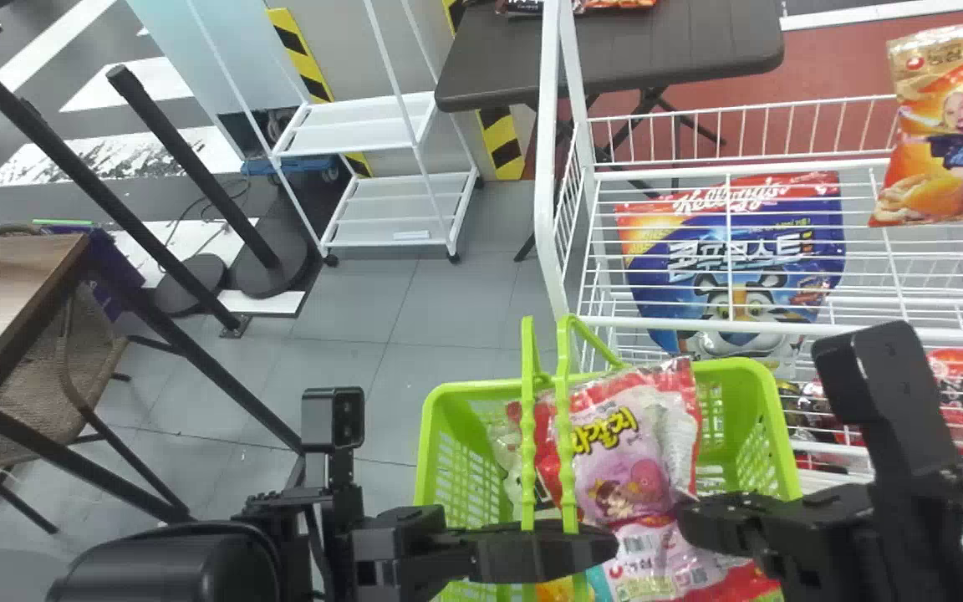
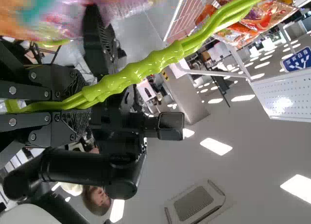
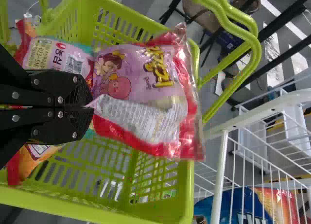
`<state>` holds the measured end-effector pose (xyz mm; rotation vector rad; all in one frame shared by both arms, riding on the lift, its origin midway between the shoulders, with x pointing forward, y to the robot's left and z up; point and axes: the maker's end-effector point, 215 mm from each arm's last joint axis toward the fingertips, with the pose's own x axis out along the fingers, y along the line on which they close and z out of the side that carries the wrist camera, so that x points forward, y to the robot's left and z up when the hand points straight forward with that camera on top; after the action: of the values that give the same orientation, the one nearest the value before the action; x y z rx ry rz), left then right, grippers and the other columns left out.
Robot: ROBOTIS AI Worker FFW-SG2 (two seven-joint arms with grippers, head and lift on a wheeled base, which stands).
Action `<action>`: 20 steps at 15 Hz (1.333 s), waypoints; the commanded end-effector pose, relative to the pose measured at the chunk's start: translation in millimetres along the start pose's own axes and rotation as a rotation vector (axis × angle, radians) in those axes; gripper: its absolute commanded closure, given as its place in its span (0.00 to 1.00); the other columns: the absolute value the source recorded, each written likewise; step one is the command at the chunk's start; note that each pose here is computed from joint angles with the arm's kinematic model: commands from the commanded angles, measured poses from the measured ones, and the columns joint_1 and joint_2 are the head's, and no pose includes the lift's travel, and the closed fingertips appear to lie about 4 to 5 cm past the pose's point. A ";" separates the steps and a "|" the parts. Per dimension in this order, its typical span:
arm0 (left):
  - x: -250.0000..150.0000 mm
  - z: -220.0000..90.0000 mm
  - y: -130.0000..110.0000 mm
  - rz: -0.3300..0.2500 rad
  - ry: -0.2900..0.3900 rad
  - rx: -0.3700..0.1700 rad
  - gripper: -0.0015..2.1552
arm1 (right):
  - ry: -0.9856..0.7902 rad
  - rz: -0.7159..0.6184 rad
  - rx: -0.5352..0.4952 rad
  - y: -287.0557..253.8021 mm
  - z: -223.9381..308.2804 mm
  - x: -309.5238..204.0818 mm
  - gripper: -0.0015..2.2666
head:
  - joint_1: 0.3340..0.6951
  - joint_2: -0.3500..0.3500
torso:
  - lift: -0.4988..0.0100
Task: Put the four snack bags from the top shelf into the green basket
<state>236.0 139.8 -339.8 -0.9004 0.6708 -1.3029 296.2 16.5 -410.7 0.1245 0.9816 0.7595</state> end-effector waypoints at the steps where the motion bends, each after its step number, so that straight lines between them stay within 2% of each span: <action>1: -0.1 -0.4 -1.4 -0.008 0.001 -0.002 1.00 | -0.016 -0.015 -0.015 -7.9 11.0 -4.6 0.00 | 1.00 1.00 | 0.98; 4: -0.4 -0.8 -0.7 -0.008 0.000 -0.004 1.00 | -0.043 0.017 0.003 -7.5 18.0 -14.1 0.03 | 1.00 0.97 | 0.98; 6: -1.0 -0.6 -0.5 -0.008 -0.002 -0.005 1.00 | -0.094 0.105 0.060 -6.0 32.1 -31.8 0.03 | 1.00 0.96 | 0.98; 7: -1.1 -0.8 -0.2 -0.008 -0.003 -0.007 1.00 | -0.119 0.095 0.083 -18.7 36.7 -42.2 0.03 | 1.00 0.96 | 0.98; 8: -1.2 -1.4 -0.1 -0.007 -0.003 -0.008 1.00 | -0.146 0.063 0.109 -39.2 41.3 -53.3 0.03 | 1.00 0.93 | 0.98; 11: -0.3 -1.2 -1.2 -0.012 -0.003 -0.007 1.00 | -0.444 -0.141 0.134 -142.4 122.1 -95.6 0.03 | 1.00 0.80 | 0.98; 12: -0.4 -1.0 -1.8 -0.014 -0.003 -0.007 1.00 | -0.504 -0.227 0.130 -179.7 141.5 -106.5 0.03 | 1.00 0.74 | 0.98; 13: -0.6 -1.0 -2.0 -0.014 -0.002 -0.007 1.00 | -0.548 -0.307 0.121 -213.3 158.5 -115.9 0.03 | 1.00 0.60 | 0.98; 15: -1.4 -2.2 -2.6 -0.016 -0.003 -0.011 1.00 | -0.636 -0.441 0.098 -275.9 193.2 -129.3 0.03 | 1.00 0.47 | 0.98; 17: -2.1 -3.2 -2.6 -0.015 -0.001 -0.010 1.00 | -0.671 -0.529 0.080 -320.6 213.1 -130.9 0.03 | 1.00 0.35 | 0.98; 20: -5.7 -2.4 -3.7 -0.014 -0.008 -0.011 1.00 | -0.666 -0.603 0.066 -365.5 231.0 -121.9 0.03 | 1.00 0.28 | 0.98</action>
<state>232.4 142.9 -340.6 -0.9144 0.6735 -1.3026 610.5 -267.6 -339.2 0.1419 0.3657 0.1244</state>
